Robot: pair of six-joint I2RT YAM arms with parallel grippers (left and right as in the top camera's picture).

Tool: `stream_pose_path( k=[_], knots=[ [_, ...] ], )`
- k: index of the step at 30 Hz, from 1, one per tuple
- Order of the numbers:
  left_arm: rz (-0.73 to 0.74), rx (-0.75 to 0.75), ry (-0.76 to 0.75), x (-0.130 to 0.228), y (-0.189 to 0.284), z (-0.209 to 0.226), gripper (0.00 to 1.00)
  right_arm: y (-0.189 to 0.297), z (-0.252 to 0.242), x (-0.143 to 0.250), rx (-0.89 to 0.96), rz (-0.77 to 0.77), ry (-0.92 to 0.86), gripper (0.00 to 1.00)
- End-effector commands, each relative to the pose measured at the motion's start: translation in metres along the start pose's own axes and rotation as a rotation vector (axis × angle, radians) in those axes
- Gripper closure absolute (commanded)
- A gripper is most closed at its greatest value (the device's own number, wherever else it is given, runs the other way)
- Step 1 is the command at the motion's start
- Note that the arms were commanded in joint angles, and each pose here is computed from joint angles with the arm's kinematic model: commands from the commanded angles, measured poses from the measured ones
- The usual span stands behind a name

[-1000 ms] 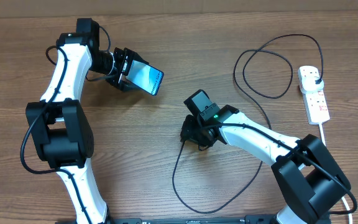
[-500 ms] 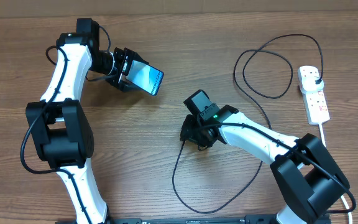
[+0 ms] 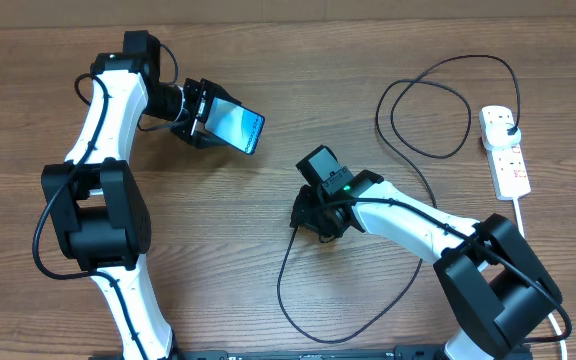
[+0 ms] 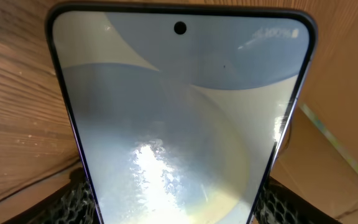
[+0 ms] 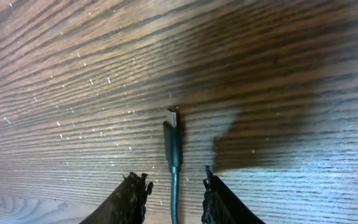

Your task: Plug charger to phone and switch on socket

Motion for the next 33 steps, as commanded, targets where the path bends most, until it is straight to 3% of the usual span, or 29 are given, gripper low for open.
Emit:
stream_pose_path(
  k=[1,10,19,26,33],
  knots=[
    [0.068,0.099,-0.023,0.011,0.006,-0.018,0.54,0.009,0.004,-0.016,-0.039,-0.011,-0.037,0.67],
    [0.113,0.138,-0.021,0.016,0.006,-0.023,0.55,0.081,0.03,-0.054,-0.301,-0.036,0.049,0.65],
    [0.177,0.134,0.109,0.026,0.005,-0.022,0.59,0.15,0.027,-0.069,-0.479,-0.101,0.055,0.64],
    [0.276,0.216,0.127,0.037,0.008,-0.031,0.62,0.175,0.023,-0.072,-0.555,-0.107,0.088,0.64],
    [0.283,0.221,0.126,0.038,0.007,-0.032,0.62,0.176,0.024,-0.071,-0.557,-0.109,0.098,0.63]
  ],
)
Point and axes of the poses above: each gripper's point midway between its finger pads, its own y axis back along the fingers, its own z axis along the line the jaws close on, x = y × z, the point moved 7 cm from there along y, back along the fingers, and after that the axes turned 14 degrees about -y, right-handed, at the moved point
